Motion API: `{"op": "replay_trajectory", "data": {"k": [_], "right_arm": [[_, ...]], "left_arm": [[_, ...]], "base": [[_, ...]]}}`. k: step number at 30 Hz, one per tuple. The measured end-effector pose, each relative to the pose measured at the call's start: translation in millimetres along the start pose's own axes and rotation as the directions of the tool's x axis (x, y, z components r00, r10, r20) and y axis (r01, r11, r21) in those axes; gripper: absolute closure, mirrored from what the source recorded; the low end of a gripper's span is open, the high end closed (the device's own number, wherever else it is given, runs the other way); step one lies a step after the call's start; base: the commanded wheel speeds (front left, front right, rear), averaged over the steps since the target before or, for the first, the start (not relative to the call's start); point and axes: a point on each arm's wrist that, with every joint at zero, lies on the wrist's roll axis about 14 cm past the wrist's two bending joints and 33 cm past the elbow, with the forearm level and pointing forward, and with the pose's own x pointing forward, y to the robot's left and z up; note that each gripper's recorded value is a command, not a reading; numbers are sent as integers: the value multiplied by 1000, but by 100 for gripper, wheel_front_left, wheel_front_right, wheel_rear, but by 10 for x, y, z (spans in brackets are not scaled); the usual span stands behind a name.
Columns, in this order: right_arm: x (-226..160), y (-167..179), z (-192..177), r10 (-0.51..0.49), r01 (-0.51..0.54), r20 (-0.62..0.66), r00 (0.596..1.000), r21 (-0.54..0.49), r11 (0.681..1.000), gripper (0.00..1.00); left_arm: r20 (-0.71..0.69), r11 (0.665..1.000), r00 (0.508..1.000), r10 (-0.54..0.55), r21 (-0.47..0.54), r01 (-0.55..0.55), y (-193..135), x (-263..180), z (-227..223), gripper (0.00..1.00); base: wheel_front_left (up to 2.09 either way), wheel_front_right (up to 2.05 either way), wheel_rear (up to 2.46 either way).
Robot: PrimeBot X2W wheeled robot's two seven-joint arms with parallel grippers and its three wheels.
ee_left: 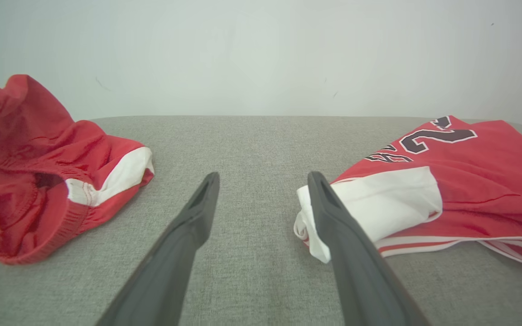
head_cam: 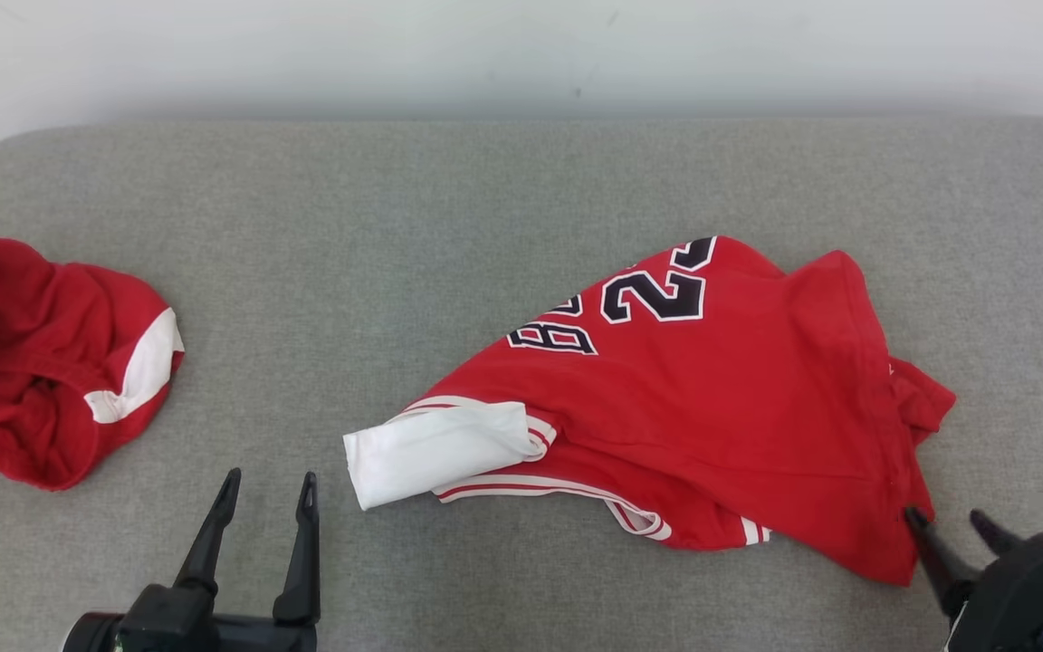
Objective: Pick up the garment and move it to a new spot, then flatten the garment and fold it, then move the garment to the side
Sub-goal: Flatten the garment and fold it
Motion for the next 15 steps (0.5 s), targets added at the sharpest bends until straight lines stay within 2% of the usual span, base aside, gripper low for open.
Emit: {"op": "replay_trajectory", "data": {"k": [5, 10, 15], "right_arm": [[-206, -20, 374, -32, 25, 232, 972, 34, 999, 0], [-288, 105, 563, -10, 2, 406, 914, 19, 1000, 0], [-293, 205, 585, 11, -13, 527, 850, -1, 1000, 0]], "left_arm": [[7, 1000, 1000, 8, -3, -8, 13, -64, 29, 0], [8, 1000, 1000, -8, -5, 8, -45, -89, 35, 0], [17, 1000, 1000, -19, -5, 20, -81, -107, 68, 0]], "base": [[0, 0, 0], [0, 0, 0], [0, 0, 0]]}}
